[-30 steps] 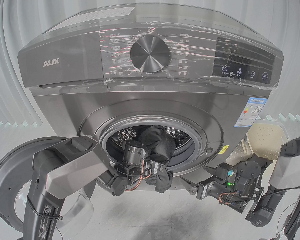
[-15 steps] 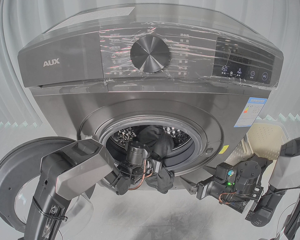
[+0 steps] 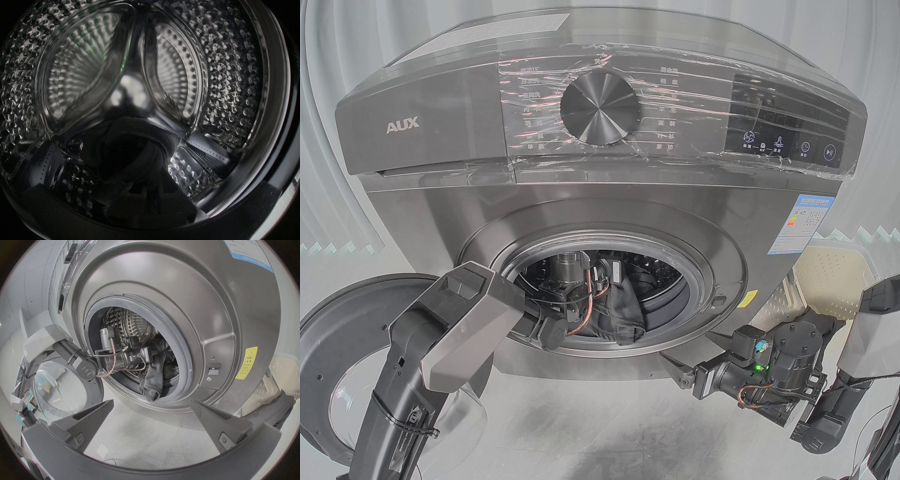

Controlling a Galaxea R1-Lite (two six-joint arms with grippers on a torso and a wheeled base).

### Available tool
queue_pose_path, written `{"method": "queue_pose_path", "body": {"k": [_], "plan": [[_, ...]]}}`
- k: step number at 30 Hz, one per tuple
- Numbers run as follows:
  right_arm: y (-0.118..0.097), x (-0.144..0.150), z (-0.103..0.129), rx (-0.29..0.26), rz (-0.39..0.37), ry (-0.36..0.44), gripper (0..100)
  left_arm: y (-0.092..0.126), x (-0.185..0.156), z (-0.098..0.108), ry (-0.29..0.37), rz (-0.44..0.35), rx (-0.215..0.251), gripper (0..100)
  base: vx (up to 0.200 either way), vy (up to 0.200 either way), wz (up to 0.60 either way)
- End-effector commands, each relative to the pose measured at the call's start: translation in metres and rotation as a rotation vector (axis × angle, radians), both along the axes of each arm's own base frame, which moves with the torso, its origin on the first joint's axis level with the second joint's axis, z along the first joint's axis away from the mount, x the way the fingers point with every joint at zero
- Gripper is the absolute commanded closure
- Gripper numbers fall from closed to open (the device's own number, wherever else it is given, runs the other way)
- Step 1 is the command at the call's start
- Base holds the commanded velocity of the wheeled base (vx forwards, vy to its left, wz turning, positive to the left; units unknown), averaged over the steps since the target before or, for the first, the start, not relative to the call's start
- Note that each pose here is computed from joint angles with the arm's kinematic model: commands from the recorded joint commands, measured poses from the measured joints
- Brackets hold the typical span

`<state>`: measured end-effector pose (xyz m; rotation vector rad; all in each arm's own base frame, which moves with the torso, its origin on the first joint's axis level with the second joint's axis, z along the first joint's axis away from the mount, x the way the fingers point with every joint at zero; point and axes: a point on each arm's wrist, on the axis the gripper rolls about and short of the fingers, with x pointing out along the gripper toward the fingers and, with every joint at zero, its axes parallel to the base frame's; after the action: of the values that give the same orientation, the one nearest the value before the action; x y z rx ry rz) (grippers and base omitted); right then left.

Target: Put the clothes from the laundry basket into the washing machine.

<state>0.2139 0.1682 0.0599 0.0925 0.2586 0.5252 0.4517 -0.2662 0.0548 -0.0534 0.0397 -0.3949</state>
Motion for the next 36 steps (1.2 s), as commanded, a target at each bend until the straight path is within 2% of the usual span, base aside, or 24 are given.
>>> {"method": "queue_pose_path", "body": {"k": [1, 3, 4, 8, 15, 18, 22, 26, 33, 34, 36], "plan": [[0.0, 0.0, -0.001, -0.002, -0.002, 0.003, 0, 0.007, 0.015, -0.011, -0.016, 0.043, -0.016, 100, 0.0, 0.0, 0.0], [0.0, 0.0, -0.001, -0.002, -0.002, 0.003, 0, 0.008, 0.014, -0.012, -0.01, 0.043, -0.013, 100, 0.0, 0.0, 0.0], [0.0, 0.0, -0.001, -0.002, -0.002, 0.003, 0, 0.007, 0.013, -0.012, -0.007, 0.042, -0.015, 0, 0.0, 0.0, 0.0], [0.0, 0.0, 0.0, -0.001, -0.002, 0.002, 0, 0.004, 0.002, -0.012, 0.028, 0.026, -0.006, 0, 0.0, 0.0, 0.0], [0.0, 0.0, 0.0, 0.0, -0.002, 0.0, 0, 0.002, -0.048, -0.018, 0.175, -0.084, 0.089, 0, 0.0, 0.0, 0.0], [0.0, 0.0, 0.0, 0.0, 0.0, 0.0, 0, 0.003, -0.057, -0.025, 0.208, -0.108, 0.112, 0, 0.0, 0.0, 0.0], [0.0, 0.0, 0.0, -0.001, 0.001, 0.002, 0, 0.002, -0.06, -0.033, 0.224, -0.117, 0.133, 0, 0.0, 0.0, 0.0], [0.0, 0.0, 0.0, -0.001, 0.0, 0.002, 0, 0.001, -0.059, -0.052, 0.246, -0.118, 0.15, 0, 0.0, 0.0, 0.0], [0.0, 0.0, 0.0, 0.0, 0.0, 0.0, 0, 0.001, -0.053, -0.078, 0.254, -0.112, 0.157, 0, 0.0, 0.0, 0.0], [0.0, 0.0, 0.0, 0.0, 0.0, 0.0, 0, 0.001, -0.053, -0.079, 0.257, -0.11, 0.159, 100, 0.0, 0.0, 0.0], [0.0, 0.0, 0.0, 0.0, 0.0, 0.0, 0, 0.002, -0.052, -0.078, 0.255, -0.109, 0.157, 100, 0.0, 0.0, 0.0]]}}
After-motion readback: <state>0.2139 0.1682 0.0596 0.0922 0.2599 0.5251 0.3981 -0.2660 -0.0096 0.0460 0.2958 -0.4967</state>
